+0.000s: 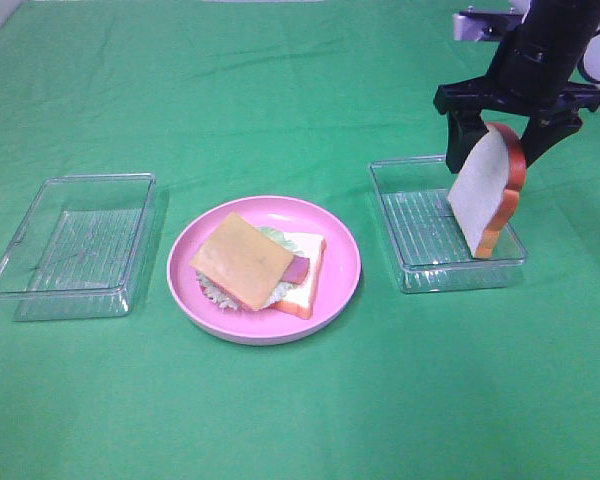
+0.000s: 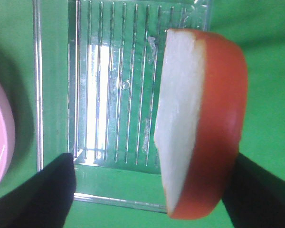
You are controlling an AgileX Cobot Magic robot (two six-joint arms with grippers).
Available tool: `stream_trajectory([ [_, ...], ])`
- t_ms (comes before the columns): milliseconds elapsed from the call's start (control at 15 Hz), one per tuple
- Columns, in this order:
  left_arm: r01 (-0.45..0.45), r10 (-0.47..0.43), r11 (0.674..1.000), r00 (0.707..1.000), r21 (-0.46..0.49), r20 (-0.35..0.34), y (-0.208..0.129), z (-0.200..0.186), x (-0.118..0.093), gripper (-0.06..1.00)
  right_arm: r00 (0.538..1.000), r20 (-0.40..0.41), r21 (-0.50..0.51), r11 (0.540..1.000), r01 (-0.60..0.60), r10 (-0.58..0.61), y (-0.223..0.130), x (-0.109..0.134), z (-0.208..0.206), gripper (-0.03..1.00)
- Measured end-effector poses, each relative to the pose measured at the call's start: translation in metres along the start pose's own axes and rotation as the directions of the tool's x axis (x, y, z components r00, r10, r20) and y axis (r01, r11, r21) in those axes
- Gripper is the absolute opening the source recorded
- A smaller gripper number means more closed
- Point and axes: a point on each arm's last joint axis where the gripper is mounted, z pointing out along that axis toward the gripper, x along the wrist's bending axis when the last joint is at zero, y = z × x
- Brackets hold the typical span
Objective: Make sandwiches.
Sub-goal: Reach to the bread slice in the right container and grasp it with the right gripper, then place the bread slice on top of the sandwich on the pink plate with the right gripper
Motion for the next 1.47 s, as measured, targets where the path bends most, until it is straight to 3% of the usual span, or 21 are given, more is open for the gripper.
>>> stream_trajectory([
  [133, 0.0, 0.0, 1.0, 1.0, 0.0, 0.0, 0.0, 0.0, 0.0, 0.78, 1.0, -0.001, 0.009, 1.0, 0.0, 0.0, 0.001, 0.0, 0.004, 0.55],
  [200, 0.0, 0.0, 1.0, 1.0, 0.0, 0.0, 0.0, 0.0, 0.0, 0.78, 1.0, -0.001, 0.01, 1.0, 0.0, 0.0, 0.0, 0.0, 0.003, 0.43],
  [267, 0.0, 0.0, 1.0, 1.0, 0.0, 0.0, 0.0, 0.0, 0.0, 0.78, 1.0, 0.001, 0.01, 1.0, 0.001, -0.001, 0.0, 0.0, 0.003, 0.24],
  [333, 0.0, 0.0, 1.0, 1.0, 0.0, 0.0, 0.0, 0.0, 0.0, 0.78, 1.0, 0.004, 0.011, 1.0, 0.002, -0.002, 0.0, 0.0, 0.003, 0.2],
  [600, 0.0, 0.0, 1.0, 1.0, 0.0, 0.0, 0.0, 0.0, 0.0, 0.78, 1.0, -0.002, -0.008, 1.0, 0.004, -0.004, -0.001, 0.001, -0.005, 0.2],
  [933, 0.0, 0.0, 1.0, 1.0, 0.0, 0.0, 0.0, 0.0, 0.0, 0.78, 0.994, -0.1, -0.162, 0.986, 0.03, -0.046, -0.016, 0.017, -0.068, 0.2],
  [1200, 0.0, 0.0, 1.0, 1.0, 0.0, 0.0, 0.0, 0.0, 0.0, 0.78, 0.955, -0.285, -0.188, 0.982, 0.033, -0.087, -0.02, 0.035, -0.075, 0.2],
  [1267, 0.0, 0.0, 1.0, 1.0, 0.0, 0.0, 0.0, 0.0, 0.0, 0.78, 0.887, -0.449, -0.181, 0.983, 0.03, -0.11, -0.024, 0.048, -0.067, 0.2],
  [1333, 0.0, 0.0, 1.0, 1.0, 0.0, 0.0, 0.0, 0.0, 0.0, 0.78, 0.867, -0.483, -0.183, 0.983, 0.033, -0.119, -0.025, 0.051, -0.065, 0.2],
  [1400, 0.0, 0.0, 1.0, 1.0, 0.0, 0.0, 0.0, 0.0, 0.0, 0.78, 0.814, -0.568, -0.175, 0.984, 0.019, -0.117, -0.028, 0.057, -0.058, 0.2],
  [1467, 0.0, 0.0, 1.0, 1.0, 0.0, 0.0, 0.0, 0.0, 0.0, 0.78, 0.733, -0.675, -0.163, 0.986, -0.03, -0.089, -0.033, 0.064, -0.045, 0.2],
])
